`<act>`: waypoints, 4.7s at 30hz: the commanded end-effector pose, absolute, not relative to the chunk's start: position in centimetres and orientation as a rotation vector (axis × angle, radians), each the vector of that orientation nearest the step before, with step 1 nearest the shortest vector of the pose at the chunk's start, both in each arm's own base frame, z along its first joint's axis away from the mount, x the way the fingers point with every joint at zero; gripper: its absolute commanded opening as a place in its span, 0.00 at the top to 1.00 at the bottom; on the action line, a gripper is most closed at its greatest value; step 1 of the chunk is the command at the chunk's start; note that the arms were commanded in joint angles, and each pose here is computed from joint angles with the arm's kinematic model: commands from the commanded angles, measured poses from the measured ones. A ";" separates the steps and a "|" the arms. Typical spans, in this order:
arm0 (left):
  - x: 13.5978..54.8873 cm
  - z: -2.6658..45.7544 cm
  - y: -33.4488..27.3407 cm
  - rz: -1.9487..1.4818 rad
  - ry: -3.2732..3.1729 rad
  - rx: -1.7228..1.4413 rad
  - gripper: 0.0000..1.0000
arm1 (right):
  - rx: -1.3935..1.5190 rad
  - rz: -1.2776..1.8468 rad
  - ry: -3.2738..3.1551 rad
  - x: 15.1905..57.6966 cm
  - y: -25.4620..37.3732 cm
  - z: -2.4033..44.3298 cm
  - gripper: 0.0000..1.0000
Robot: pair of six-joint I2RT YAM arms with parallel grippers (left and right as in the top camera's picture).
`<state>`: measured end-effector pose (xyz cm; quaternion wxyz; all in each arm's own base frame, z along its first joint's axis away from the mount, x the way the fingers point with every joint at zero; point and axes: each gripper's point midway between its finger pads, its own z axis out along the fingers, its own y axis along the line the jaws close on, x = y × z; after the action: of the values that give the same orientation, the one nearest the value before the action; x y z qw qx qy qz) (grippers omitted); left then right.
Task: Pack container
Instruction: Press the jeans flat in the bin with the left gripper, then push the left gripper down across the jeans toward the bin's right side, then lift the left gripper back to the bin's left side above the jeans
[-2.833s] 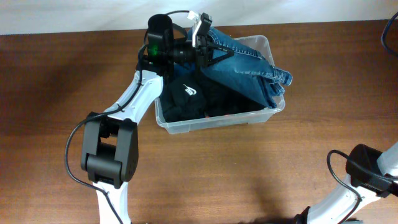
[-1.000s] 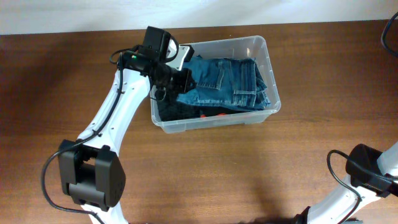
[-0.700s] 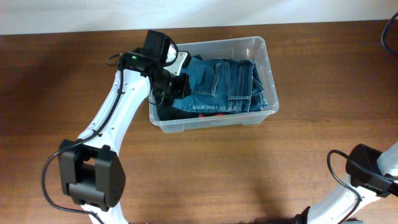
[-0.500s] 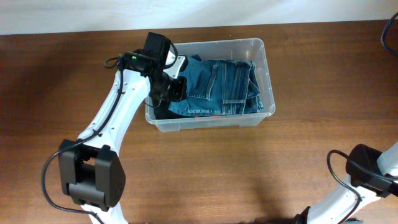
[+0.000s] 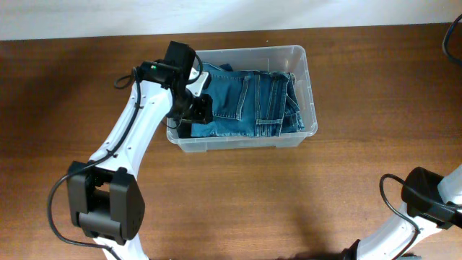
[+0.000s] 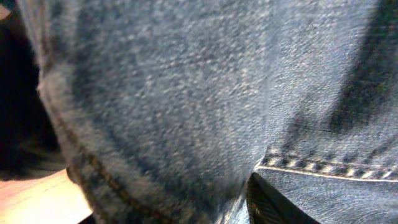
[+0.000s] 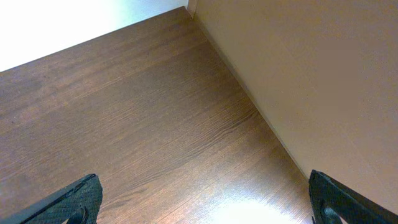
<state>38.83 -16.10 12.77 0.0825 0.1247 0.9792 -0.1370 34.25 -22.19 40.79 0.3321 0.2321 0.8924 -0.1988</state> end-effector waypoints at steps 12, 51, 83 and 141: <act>38.8 18.3 -13.3 -0.284 2.805 0.183 0.48 | 0.615 -0.528 2.338 34.1 -22.3 40.6 0.02; 39.6 12.1 -25.2 -0.330 2.796 0.244 0.99 | 0.615 -0.528 2.338 34.1 -22.3 40.6 0.02; 36.5 18.1 -29.5 -0.529 2.799 0.447 1.00 | 0.615 -0.528 2.339 34.1 -22.3 40.6 0.02; 39.0 8.0 -31.5 -0.185 2.839 0.555 1.00 | 0.615 -0.528 2.338 34.1 -22.3 40.6 0.02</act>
<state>37.34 -33.17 10.02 0.1160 0.1845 0.9685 -0.1208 34.25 -22.19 40.79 0.3321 0.2321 0.8924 -0.1988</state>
